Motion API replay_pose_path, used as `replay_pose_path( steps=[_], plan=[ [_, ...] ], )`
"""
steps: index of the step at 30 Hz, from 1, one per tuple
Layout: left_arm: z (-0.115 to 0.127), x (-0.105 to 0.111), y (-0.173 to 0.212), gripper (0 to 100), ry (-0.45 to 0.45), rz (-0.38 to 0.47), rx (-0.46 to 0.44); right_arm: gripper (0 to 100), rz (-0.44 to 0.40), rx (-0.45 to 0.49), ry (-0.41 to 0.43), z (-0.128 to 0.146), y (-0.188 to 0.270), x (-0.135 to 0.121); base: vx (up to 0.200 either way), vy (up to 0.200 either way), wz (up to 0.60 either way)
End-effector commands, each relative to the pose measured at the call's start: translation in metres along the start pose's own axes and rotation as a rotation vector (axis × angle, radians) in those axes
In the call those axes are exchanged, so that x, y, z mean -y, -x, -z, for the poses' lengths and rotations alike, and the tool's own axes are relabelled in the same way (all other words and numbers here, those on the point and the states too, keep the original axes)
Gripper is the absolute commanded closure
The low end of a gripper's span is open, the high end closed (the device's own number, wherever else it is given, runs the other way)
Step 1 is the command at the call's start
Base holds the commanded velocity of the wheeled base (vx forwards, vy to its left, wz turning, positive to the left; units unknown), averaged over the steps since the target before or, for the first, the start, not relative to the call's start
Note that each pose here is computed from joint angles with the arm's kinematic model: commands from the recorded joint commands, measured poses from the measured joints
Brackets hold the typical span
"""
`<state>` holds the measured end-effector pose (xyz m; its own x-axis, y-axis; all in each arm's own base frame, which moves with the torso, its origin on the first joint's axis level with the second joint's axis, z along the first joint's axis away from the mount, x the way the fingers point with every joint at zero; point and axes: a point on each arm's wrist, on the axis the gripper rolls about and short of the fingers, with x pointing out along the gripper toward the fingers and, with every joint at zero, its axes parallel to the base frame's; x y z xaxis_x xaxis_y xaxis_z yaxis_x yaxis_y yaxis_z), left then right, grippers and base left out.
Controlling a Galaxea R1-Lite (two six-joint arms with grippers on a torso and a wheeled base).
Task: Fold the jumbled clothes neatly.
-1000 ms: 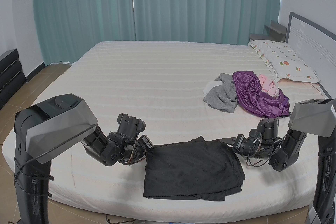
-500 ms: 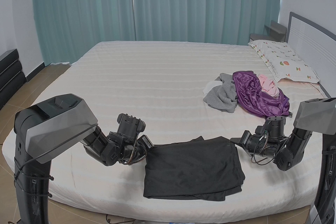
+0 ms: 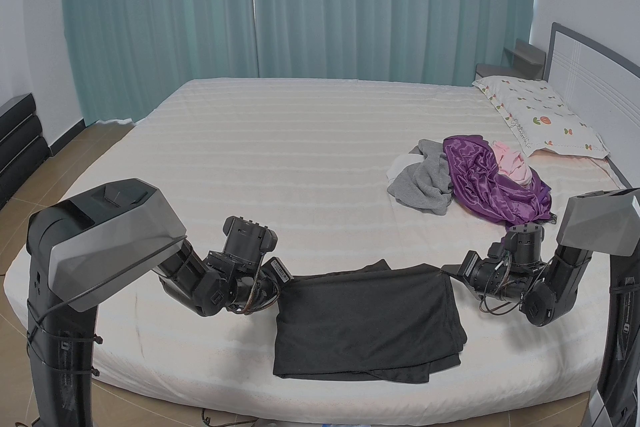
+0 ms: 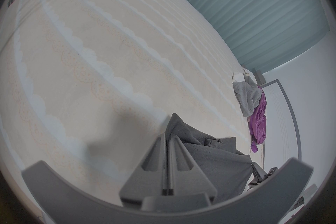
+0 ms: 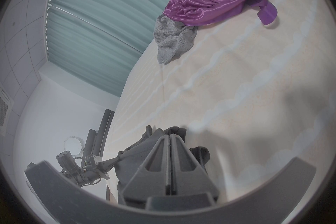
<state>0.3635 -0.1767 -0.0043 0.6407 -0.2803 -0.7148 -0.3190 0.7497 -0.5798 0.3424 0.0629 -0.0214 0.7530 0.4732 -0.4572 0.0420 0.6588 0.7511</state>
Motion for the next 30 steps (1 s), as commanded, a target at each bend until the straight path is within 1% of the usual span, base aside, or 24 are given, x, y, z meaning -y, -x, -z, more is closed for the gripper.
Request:
replay_pose_path(
  steps=[1,2,3,8,9,10,11,12,15,18,20,23,26,28,29,30],
  plan=[
    [0.000,0.000,0.000,100,0.000,0.001,-0.001,100,0.006,-0.009,-0.002,0.002,-0.006,0.004,0.000,0.000,0.00],
    [0.000,0.000,0.001,100,0.000,0.005,-0.006,0,0.008,-0.016,-0.002,0.004,-0.008,0.006,0.000,0.000,0.00],
    [0.000,0.000,0.002,0,0.000,0.005,-0.007,0,0.008,-0.018,-0.002,0.005,-0.009,0.006,0.000,0.000,0.00],
    [0.000,0.000,0.003,0,0.003,0.009,-0.010,0,-0.006,-0.011,0.004,0.005,0.002,-0.001,0.000,0.000,0.00],
    [-0.005,0.000,0.006,0,0.019,0.012,-0.001,0,-0.029,-0.002,0.012,0.007,0.015,-0.007,0.000,0.000,0.00],
    [-0.005,0.000,0.007,0,0.020,0.012,-0.001,0,-0.030,-0.001,0.013,0.007,0.016,-0.007,0.000,0.000,0.00],
    [-0.008,-0.003,0.012,0,0.048,0.011,0.001,0,-0.050,0.007,0.022,0.009,0.029,-0.012,0.000,0.000,0.00],
    [-0.008,-0.004,0.016,0,0.054,0.015,-0.012,0,-0.061,0.003,0.025,0.012,0.038,-0.014,0.000,0.000,0.00],
    [-0.010,-0.003,0.036,0,0.058,0.045,-0.038,0,-0.086,-0.051,0.030,0.023,0.058,-0.016,0.000,0.000,0.00],
    [-0.006,-0.007,0.046,0,0.058,0.043,-0.054,0,-0.085,-0.070,0.047,0.027,0.065,-0.016,0.000,0.000,0.00],
    [0.000,-0.012,0.056,0,0.055,0.033,-0.067,0,-0.066,-0.098,0.077,0.035,0.076,-0.013,0.000,0.000,0.00],
    [0.009,-0.020,0.064,0,0.061,0.042,-0.104,0,-0.053,-0.145,0.088,0.047,0.084,-0.009,0.000,0.000,0.00],
    [0.012,-0.020,0.069,0,0.054,0.073,-0.094,0,-0.043,-0.180,0.097,0.057,0.087,-0.005,0.000,0.000,0.00],
    [0.013,-0.020,0.069,0,0.054,0.081,-0.092,0,-0.037,-0.186,0.107,0.059,0.088,-0.004,-0.200,0.000,0.00],
    [0.014,-0.023,0.067,0,0.054,0.077,-0.098,0,-0.038,-0.197,0.138,0.064,0.092,-0.002,-0.200,0.000,0.00],
    [0.014,-0.023,0.066,0,0.054,0.076,-0.099,0,-0.039,-0.199,0.150,0.065,0.093,-0.002,-0.200,0.000,0.00]
  ],
)
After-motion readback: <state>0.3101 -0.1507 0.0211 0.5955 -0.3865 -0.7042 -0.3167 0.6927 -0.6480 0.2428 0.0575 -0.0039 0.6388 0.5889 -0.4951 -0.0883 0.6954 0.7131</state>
